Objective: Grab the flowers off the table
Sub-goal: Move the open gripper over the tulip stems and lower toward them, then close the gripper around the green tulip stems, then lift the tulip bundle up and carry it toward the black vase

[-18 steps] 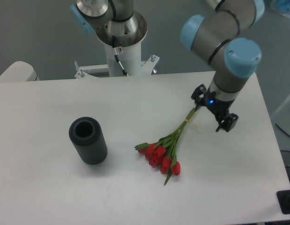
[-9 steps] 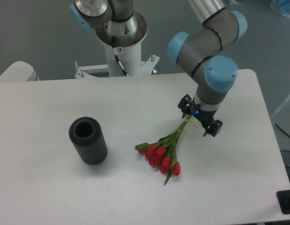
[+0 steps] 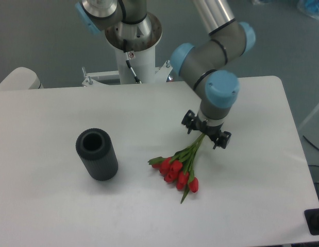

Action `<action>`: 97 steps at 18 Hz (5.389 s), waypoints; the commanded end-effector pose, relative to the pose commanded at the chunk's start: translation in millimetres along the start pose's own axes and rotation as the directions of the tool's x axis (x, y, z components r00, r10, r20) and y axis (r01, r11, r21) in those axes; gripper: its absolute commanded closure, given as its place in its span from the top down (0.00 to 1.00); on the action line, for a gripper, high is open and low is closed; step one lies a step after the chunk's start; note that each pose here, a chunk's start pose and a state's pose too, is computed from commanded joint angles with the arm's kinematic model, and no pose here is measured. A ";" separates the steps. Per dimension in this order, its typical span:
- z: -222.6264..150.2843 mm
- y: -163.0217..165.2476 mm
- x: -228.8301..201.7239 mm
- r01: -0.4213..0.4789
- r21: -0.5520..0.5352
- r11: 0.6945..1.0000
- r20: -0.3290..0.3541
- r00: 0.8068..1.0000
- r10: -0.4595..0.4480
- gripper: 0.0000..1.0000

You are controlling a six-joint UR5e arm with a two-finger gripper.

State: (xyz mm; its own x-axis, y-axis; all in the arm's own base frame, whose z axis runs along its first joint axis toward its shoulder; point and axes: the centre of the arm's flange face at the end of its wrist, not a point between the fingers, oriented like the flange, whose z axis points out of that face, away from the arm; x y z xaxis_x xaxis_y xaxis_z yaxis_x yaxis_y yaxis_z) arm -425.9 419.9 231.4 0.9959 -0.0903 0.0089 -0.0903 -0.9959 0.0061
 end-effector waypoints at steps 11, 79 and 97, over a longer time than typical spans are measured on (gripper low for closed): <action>26.6 0.9 4.9 -0.029 -0.015 0.999 -0.022 0.999 0.029 1.00; -156.0 -63.1 36.3 -0.045 0.699 0.714 -0.019 0.997 0.081 0.25; -196.7 -36.7 32.6 0.069 0.793 0.605 -0.100 0.995 0.017 0.24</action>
State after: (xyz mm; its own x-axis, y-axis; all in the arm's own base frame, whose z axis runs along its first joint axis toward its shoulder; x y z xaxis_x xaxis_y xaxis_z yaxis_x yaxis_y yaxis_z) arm -391.7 454.8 428.1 0.9884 -0.1061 0.1089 0.0210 -0.6144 -0.7887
